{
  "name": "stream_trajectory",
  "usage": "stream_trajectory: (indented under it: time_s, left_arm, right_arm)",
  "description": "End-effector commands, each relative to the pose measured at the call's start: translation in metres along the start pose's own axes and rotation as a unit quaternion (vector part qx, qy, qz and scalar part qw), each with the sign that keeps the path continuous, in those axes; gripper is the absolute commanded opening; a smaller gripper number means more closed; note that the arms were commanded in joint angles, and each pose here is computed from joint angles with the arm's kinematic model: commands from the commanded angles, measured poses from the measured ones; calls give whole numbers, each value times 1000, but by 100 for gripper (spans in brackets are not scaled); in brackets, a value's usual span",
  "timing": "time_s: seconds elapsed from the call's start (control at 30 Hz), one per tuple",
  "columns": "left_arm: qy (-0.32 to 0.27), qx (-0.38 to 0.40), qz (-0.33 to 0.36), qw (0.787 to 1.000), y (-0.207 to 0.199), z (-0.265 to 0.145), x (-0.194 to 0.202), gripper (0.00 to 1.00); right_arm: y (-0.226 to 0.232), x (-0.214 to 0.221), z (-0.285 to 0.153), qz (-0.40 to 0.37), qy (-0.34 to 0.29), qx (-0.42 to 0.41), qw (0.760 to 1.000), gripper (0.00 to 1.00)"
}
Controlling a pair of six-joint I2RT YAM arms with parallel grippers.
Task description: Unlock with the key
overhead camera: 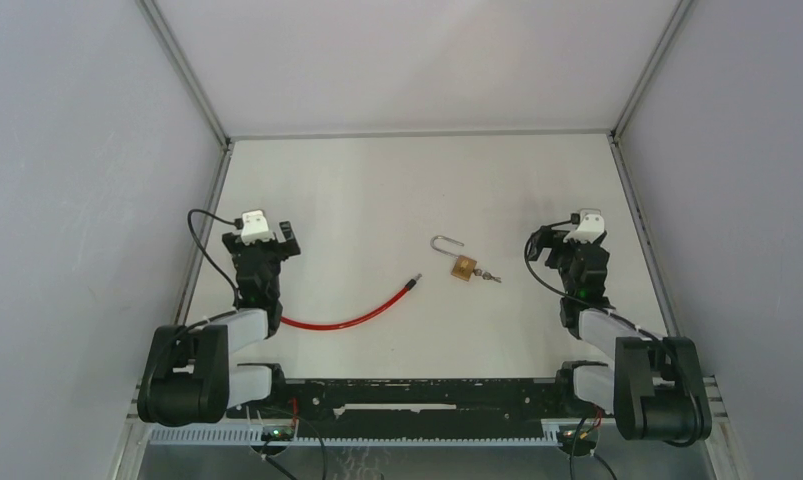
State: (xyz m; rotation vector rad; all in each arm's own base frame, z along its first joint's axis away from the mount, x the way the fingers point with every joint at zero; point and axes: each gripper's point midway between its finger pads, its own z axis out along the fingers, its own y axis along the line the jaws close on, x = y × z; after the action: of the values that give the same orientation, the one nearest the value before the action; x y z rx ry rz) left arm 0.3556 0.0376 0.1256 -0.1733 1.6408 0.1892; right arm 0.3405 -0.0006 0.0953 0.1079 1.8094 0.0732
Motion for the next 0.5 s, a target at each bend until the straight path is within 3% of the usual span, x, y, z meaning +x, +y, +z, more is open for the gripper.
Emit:
stream_trajectory:
  time_s: [0.0, 0.47]
  left_arm:
    - [-25, -21, -3, 999, 14, 1, -9, 100]
    - [-26, -22, -4, 999, 15, 0, -9, 100]
  right_arm:
    - [8, -29, 12, -6, -47, -26, 999, 99]
    - [11, -15, 28, -12, -30, -42, 999, 99]
